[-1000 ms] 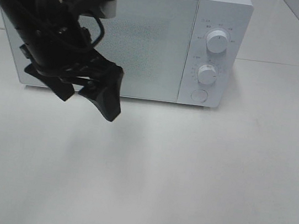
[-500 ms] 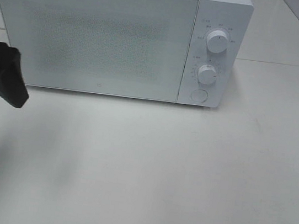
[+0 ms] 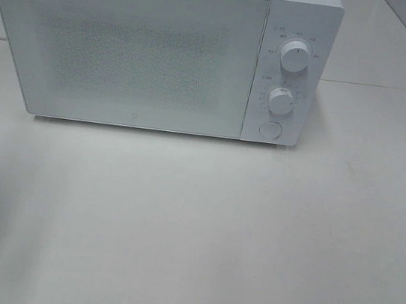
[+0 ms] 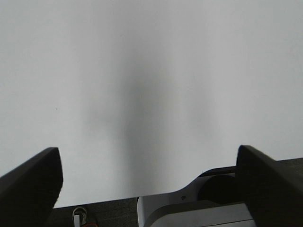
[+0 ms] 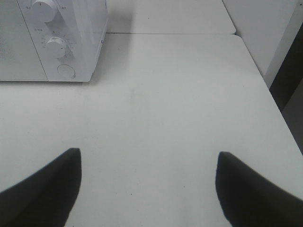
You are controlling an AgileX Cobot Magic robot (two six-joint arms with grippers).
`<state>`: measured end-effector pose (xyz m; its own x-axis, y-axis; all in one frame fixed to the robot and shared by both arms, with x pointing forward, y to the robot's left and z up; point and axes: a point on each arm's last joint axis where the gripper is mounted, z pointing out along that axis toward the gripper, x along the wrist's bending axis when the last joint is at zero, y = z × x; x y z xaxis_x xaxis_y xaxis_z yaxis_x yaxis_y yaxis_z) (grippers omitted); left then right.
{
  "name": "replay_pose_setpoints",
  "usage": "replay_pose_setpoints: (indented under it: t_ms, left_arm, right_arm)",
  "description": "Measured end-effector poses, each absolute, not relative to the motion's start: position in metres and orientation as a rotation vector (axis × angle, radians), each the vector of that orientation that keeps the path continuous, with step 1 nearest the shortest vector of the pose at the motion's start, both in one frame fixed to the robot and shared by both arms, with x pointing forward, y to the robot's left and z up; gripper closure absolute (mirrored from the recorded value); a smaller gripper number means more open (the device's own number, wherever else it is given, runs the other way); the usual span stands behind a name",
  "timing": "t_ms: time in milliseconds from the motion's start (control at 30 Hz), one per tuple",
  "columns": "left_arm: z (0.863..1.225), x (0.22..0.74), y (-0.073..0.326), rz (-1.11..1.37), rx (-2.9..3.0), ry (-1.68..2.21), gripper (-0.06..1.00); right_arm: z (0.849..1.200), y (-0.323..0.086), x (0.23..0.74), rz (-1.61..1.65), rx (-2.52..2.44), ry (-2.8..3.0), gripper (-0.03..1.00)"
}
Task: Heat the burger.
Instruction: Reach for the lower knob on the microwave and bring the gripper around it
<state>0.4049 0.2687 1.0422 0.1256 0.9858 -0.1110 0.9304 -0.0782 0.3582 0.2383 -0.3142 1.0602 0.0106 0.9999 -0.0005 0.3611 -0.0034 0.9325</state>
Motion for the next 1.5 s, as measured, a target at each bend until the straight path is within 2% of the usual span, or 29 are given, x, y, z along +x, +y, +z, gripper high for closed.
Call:
replay_pose_setpoints:
  t_ms: [333, 700, 1233, 1500]
  left_arm:
    - [1.028, 0.362, 0.276, 0.274, 2.051, 1.836, 0.04]
    - [1.030, 0.328, 0.281, 0.326, 2.038, 1.799, 0.04]
    - [1.050, 0.287, 0.287, 0.545, 1.860, 1.620, 0.04]
    - [1.057, 0.254, 0.293, 0.729, 1.668, 1.549, 0.04]
  right_arm:
    - [1.060, -0.314, 0.238, 1.004, 1.482, 1.467, 0.23]
    - [1.060, -0.314, 0.238, 1.004, 1.482, 1.467, 0.23]
    - [1.060, -0.314, 0.238, 1.004, 1.482, 1.467, 0.23]
    - [1.060, -0.314, 0.238, 1.004, 1.482, 1.467, 0.23]
